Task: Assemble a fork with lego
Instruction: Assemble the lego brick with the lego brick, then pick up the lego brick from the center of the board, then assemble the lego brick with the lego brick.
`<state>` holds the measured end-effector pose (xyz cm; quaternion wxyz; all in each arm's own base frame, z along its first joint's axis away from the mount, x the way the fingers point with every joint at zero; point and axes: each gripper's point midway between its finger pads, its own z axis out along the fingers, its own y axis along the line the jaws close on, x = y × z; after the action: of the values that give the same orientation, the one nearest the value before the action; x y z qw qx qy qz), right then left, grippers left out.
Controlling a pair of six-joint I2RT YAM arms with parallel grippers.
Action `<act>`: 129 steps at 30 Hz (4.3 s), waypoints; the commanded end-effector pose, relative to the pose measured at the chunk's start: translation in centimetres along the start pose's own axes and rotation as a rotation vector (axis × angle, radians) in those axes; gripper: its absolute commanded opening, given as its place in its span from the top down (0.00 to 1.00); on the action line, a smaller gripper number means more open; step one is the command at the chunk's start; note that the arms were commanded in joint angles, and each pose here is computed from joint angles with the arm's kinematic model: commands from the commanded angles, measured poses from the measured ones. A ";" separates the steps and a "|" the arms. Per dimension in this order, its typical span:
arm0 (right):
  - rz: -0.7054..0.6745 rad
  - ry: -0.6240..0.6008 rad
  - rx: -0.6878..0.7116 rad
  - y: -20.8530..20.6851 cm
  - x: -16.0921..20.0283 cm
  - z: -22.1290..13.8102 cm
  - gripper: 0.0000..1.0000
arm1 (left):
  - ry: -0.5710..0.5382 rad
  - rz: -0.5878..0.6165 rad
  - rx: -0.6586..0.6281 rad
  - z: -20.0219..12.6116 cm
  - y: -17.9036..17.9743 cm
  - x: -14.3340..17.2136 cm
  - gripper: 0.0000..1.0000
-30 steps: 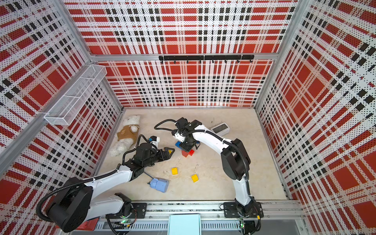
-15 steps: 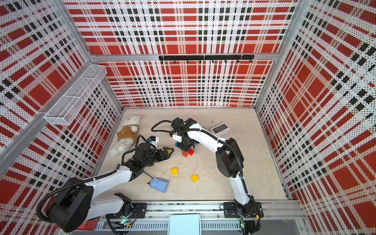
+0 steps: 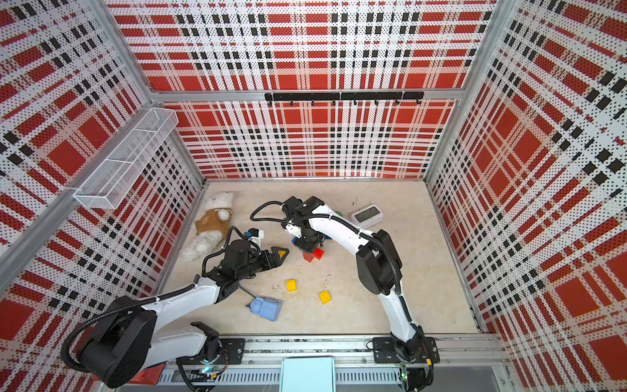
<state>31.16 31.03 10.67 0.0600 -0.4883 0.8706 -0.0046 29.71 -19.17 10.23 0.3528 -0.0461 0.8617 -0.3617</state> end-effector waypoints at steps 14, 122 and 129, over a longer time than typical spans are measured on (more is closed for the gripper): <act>-0.056 0.150 -0.039 0.9 1.5 3.4 0.83 | -0.033 -0.003 0.024 -0.5 -0.3 -0.6 0.10; 0.207 -0.388 -0.103 -0.9 -0.5 -9.2 1.00 | -0.055 0.077 0.048 -1.3 -5.5 -1.3 0.14; 0.151 -0.291 -0.079 0.0 -0.9 -7.1 1.00 | -0.027 0.063 0.046 0.1 -5.0 0.3 0.16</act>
<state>31.26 31.29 17.53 0.1703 -0.3886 0.8967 0.1261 27.81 -22.73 12.37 0.3526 -0.0053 0.8640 -0.3593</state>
